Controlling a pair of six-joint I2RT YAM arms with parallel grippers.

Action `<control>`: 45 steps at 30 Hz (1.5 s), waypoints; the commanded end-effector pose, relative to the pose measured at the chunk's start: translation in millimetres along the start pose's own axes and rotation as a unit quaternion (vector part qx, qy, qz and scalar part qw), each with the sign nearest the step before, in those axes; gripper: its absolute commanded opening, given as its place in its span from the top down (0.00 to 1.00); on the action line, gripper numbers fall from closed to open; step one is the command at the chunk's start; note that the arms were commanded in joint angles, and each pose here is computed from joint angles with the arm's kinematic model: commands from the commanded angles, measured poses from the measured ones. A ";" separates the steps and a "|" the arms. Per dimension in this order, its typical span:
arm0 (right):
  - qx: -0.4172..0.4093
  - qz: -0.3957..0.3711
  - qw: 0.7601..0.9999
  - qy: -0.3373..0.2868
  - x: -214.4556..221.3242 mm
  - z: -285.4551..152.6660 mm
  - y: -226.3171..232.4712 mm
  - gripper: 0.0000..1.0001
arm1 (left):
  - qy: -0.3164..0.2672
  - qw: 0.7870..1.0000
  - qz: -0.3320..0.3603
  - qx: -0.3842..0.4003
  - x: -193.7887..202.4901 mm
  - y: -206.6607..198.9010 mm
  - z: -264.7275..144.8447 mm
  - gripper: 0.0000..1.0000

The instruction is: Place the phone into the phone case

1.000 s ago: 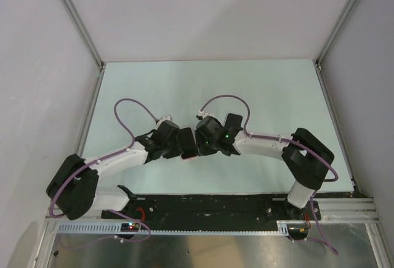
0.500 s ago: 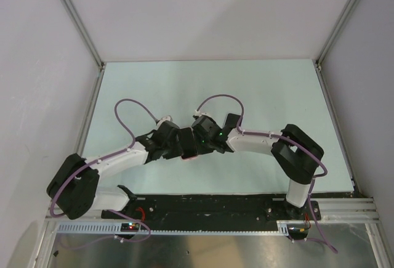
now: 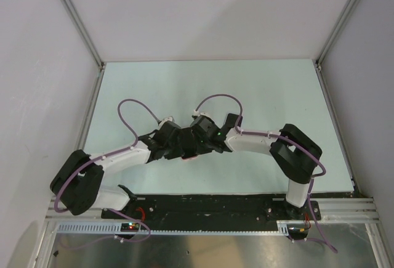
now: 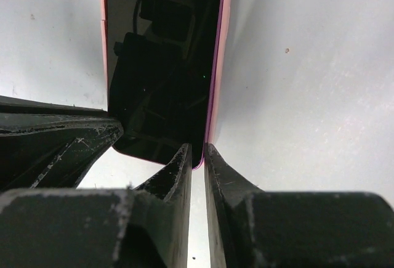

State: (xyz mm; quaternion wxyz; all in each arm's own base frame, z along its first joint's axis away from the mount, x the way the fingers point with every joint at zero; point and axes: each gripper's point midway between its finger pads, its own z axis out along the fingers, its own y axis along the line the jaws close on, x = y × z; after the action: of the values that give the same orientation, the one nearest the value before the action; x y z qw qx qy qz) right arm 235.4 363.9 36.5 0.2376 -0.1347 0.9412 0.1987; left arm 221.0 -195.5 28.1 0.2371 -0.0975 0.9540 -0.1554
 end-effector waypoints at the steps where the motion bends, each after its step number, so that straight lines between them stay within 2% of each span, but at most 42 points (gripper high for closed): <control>1: 0.025 -0.006 1.000 0.015 12.9 10.3 -4.6 0.84 | -0.003 1.000 0.004 0.020 -3.1 -12.5 2.1 0.83; 11: 0.037 -0.018 0.998 0.040 36.3 21.6 -4.4 0.87 | 0.018 1.000 0.000 -0.007 14.6 4.6 14.3 0.99; 20: 0.051 -0.020 0.996 0.067 65.6 36.1 -11.8 0.88 | 0.040 0.999 -0.006 -0.031 34.0 22.2 30.4 1.00; 31: 0.075 -0.019 0.993 0.093 99.9 46.0 -32.1 0.89 | 0.049 0.998 -0.007 -0.033 39.8 24.5 36.9 1.00; 37: 0.086 -0.029 0.992 0.087 97.7 45.6 -36.6 0.82 | 0.040 0.999 -0.004 -0.018 34.0 17.1 31.8 1.00; 45: 0.102 -0.051 0.991 0.066 62.4 39.6 -37.0 0.71 | 0.016 1.000 0.010 -0.002 12.4 0.7 18.9 1.00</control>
State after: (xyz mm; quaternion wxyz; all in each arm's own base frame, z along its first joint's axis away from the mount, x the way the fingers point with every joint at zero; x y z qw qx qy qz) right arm 236.3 368.1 23.6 0.2780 -0.1365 0.9387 0.1516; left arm 228.2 -193.0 18.0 0.2482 -0.1027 0.9527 -0.1422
